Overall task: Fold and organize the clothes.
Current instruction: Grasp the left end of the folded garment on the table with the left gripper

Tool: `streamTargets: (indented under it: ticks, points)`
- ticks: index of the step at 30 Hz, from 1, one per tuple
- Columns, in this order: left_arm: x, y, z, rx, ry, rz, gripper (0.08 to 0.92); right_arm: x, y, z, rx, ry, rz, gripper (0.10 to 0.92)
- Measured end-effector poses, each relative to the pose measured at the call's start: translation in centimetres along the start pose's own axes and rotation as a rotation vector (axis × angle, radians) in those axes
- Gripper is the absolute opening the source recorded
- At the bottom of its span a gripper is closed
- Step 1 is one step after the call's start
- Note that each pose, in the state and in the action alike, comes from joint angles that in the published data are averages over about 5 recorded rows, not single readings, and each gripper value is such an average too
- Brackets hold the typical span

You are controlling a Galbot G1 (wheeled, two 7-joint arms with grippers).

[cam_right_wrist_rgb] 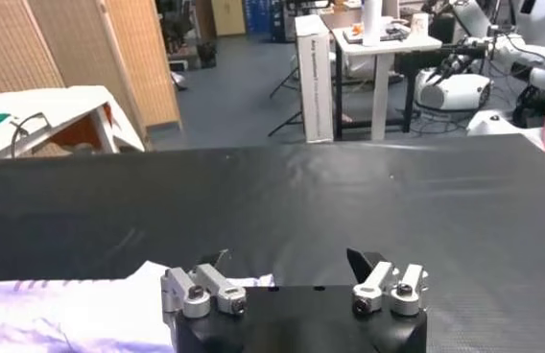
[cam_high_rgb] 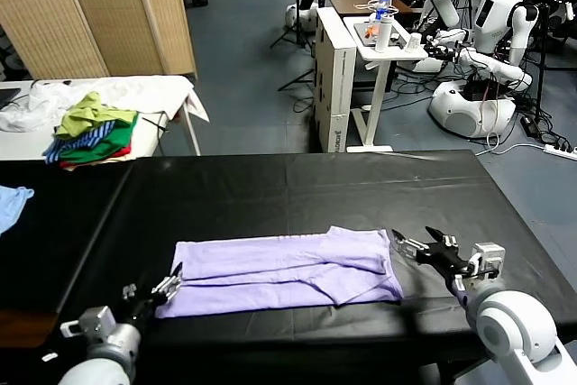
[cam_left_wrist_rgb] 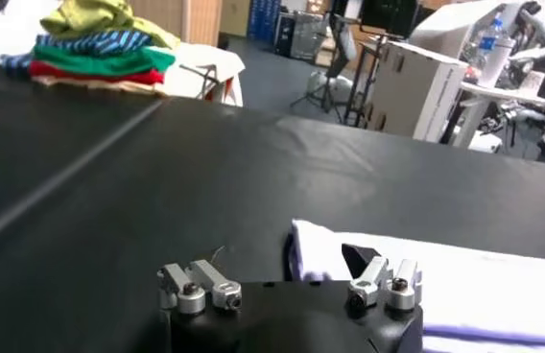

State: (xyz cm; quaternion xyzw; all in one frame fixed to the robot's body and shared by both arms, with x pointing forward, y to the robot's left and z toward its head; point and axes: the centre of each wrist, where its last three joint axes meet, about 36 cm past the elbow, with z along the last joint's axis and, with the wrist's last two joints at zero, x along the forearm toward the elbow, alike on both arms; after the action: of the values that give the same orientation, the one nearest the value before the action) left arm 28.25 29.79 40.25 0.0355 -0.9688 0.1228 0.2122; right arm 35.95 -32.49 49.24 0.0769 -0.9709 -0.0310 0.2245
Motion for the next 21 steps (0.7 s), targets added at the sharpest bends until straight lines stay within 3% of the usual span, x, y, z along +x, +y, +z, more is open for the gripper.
streamTargets:
  ticks: [5,9,12,19,21]
  points:
    - [-0.4,-0.1,0.8,0.028,0.007,-0.005,0.874,0.2,0.1,-0.1,0.002,-0.003,-0.002,0.907]
    - [-0.5,-0.1,1.3,0.046,0.012,-0.006,0.793,0.2,0.1,-0.1,0.003,-0.005,-0.003,0.907]
    - [-0.4,-0.2,1.5,0.058,0.015,-0.006,0.695,0.2,0.2,-0.1,0.004,-0.005,-0.003,0.907]
    - [-0.4,-0.2,1.8,0.114,0.027,-0.002,0.315,0.1,0.3,-0.3,0.006,-0.011,-0.009,0.907]
    - [-0.4,-0.3,1.8,0.13,0.03,0.001,0.248,0.2,0.3,-0.3,0.007,-0.013,-0.011,0.907]
